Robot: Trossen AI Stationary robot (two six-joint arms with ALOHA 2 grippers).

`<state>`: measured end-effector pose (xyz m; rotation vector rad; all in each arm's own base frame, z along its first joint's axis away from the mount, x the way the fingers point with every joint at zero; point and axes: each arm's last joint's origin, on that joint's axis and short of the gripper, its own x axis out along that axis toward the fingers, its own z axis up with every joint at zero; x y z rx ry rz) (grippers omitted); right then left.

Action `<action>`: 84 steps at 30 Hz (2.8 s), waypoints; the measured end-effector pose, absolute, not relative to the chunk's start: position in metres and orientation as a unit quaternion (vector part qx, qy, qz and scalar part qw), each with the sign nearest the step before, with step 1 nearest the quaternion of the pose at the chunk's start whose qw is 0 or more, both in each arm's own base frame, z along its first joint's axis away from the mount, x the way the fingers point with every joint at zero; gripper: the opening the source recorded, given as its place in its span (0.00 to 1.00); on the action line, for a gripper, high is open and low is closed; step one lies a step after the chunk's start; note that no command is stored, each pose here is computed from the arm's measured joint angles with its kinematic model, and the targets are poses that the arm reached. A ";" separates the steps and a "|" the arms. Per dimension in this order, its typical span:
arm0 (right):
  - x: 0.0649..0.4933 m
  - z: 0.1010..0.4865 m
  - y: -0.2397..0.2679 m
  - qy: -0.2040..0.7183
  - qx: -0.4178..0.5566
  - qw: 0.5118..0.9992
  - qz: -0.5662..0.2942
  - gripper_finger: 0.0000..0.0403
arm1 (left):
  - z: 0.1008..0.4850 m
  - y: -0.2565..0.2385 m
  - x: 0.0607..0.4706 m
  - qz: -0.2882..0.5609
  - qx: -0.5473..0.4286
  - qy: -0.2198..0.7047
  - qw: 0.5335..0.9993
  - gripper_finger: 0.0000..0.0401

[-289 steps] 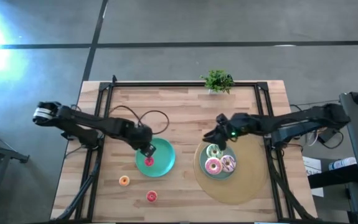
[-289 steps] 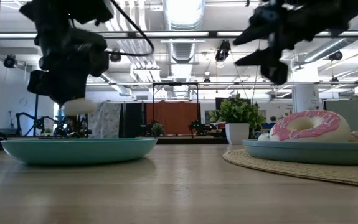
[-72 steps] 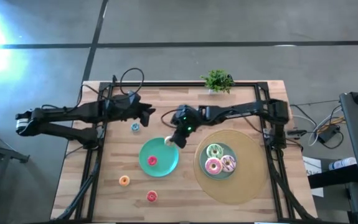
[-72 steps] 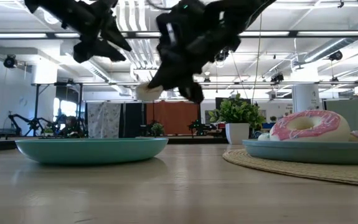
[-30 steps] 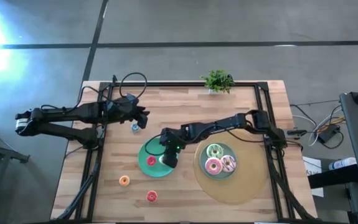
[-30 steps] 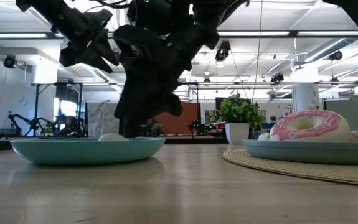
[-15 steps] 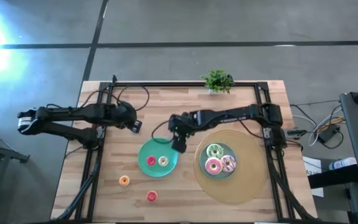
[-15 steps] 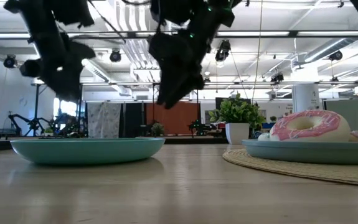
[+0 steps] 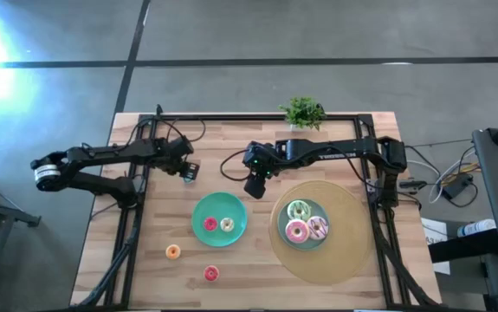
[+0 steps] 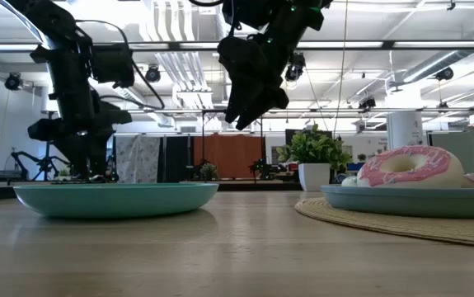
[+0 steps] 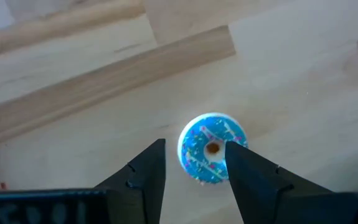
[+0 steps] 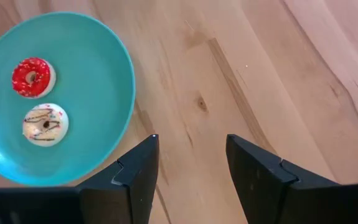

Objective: Pick & Place donuts
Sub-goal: Put the small blue donut on the green plate

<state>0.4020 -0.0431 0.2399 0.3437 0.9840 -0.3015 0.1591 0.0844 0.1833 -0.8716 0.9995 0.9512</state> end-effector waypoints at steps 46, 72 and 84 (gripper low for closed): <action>0.399 0.237 -0.043 0.484 0.155 0.848 -0.149 0.41 | 0.207 0.048 0.197 0.190 -0.361 0.392 0.825 0.00; 0.400 0.237 -0.035 0.487 0.153 0.851 -0.124 0.39 | 0.183 -0.033 0.223 0.268 -0.286 0.538 0.746 0.27; 0.401 0.236 -0.031 0.488 0.163 0.853 -0.086 0.38 | 0.186 -0.037 0.225 0.252 -0.284 0.528 0.760 0.27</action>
